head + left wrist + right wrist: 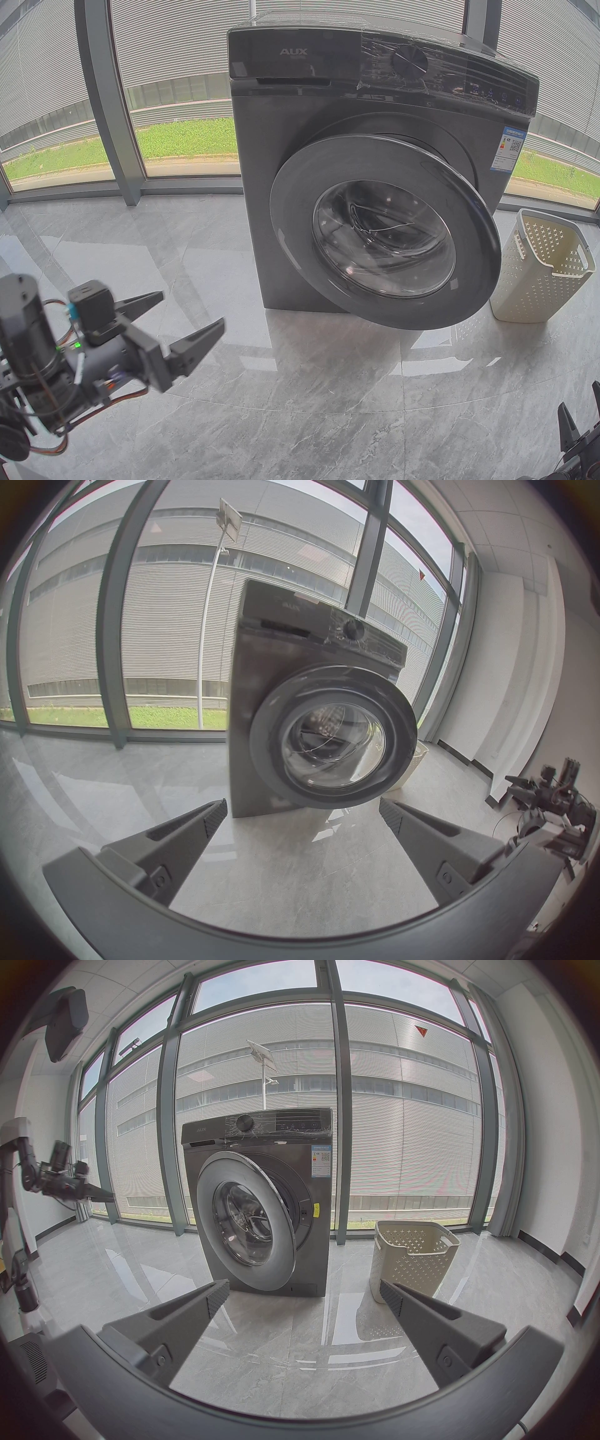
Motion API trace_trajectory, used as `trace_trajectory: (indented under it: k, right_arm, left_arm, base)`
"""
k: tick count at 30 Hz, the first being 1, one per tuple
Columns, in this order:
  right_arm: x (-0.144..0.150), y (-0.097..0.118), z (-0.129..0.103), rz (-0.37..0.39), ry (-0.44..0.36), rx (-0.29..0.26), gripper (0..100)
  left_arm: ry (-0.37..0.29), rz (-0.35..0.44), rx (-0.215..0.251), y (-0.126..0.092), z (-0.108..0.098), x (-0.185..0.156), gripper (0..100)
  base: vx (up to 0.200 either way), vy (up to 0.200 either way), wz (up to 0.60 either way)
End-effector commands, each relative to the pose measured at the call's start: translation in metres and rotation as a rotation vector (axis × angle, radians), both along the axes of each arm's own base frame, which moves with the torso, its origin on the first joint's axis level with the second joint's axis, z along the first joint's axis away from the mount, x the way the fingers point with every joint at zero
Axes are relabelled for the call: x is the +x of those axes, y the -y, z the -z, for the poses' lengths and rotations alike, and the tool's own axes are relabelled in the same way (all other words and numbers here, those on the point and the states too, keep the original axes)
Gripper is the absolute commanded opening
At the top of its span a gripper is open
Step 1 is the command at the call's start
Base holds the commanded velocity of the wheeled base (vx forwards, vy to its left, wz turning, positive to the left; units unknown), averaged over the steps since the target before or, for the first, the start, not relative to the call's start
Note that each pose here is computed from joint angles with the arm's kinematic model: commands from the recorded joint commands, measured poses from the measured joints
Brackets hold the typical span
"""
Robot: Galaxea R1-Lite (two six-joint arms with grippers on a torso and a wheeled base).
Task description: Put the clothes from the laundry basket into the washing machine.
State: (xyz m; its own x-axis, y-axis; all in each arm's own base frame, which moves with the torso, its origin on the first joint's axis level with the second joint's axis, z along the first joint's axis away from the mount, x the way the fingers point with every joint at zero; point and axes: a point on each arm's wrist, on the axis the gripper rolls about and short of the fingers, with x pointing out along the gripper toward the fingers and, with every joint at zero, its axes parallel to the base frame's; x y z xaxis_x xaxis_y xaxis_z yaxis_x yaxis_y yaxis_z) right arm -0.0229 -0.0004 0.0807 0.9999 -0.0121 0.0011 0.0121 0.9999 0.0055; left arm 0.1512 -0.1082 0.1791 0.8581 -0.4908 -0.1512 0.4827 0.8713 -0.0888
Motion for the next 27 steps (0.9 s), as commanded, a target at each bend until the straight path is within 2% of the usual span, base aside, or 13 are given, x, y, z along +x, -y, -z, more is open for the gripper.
trace_trajectory:
  k: [1,6,10,13,16,17,19,21,22,23,24,25,27]
  right_arm:
    - [0.000,0.000,0.005,-0.001,0.000,-0.001,100]
    - [0.000,0.000,0.005,0.000,-0.001,0.002,100]
    - [0.000,0.000,0.005,-0.001,-0.003,-0.004,100]
    - [0.000,0.000,0.005,-0.001,0.000,-0.009,100]
    - [0.000,0.000,0.003,-0.009,0.013,-0.003,100]
    - [-0.004,-0.001,-0.011,-0.025,0.083,0.003,100]
    - [-0.016,-0.001,-0.045,-0.045,0.244,0.013,100]
    - [-0.027,-0.001,-0.070,-0.066,0.310,0.011,100]
    - [-0.027,-0.001,-0.081,-0.089,0.293,0.011,100]
    - [-0.021,-0.001,-0.084,-0.134,0.231,0.013,100]
    - [-0.021,-0.001,-0.084,-0.134,0.231,0.013,100]
    - [-0.009,-0.002,-0.084,-0.222,0.138,0.014,100]
    - [0.010,-0.005,-0.085,-0.336,0.015,0.032,100]
  left_arm:
    - [0.129,-0.123,-0.019,-0.078,0.025,-0.093,100]
    - [0.125,-0.258,0.002,-0.101,0.058,-0.127,100]
    - [0.161,-0.337,0.019,-0.110,0.071,-0.146,100]
    - [0.192,-0.391,0.012,-0.113,0.081,-0.159,100]
    - [0.157,-0.422,0.041,-0.114,0.094,-0.166,100]
    - [0.126,-0.436,0.045,-0.114,0.097,-0.166,100]
    - [0.114,-0.457,0.037,-0.114,0.098,-0.166,100]
    - [0.110,-0.473,0.029,-0.114,0.098,-0.166,100]
    - [0.113,-0.507,0.044,-0.113,0.098,-0.167,100]
    - [0.115,-0.549,0.065,-0.112,0.098,-0.167,100]
    - [0.115,-0.549,0.065,-0.112,0.098,-0.167,100]
    - [0.133,-0.602,0.102,-0.110,0.099,-0.168,100]
    - [0.149,-0.572,0.116,-0.108,0.100,-0.170,100]
  base:
    - [0.000,0.000,0.00]
    - [0.000,0.000,0.00]
    - [0.000,0.000,0.00]
    - [0.000,0.000,0.00]
    - [0.000,0.000,0.00]
    - [0.000,0.000,0.00]
    - [0.000,0.000,0.00]
    - [0.000,0.000,0.00]
    - [0.000,0.000,0.00]
    - [0.000,0.000,0.00]
    - [0.000,0.000,0.00]
    - [0.000,0.000,0.00]
    - [0.000,0.000,0.00]
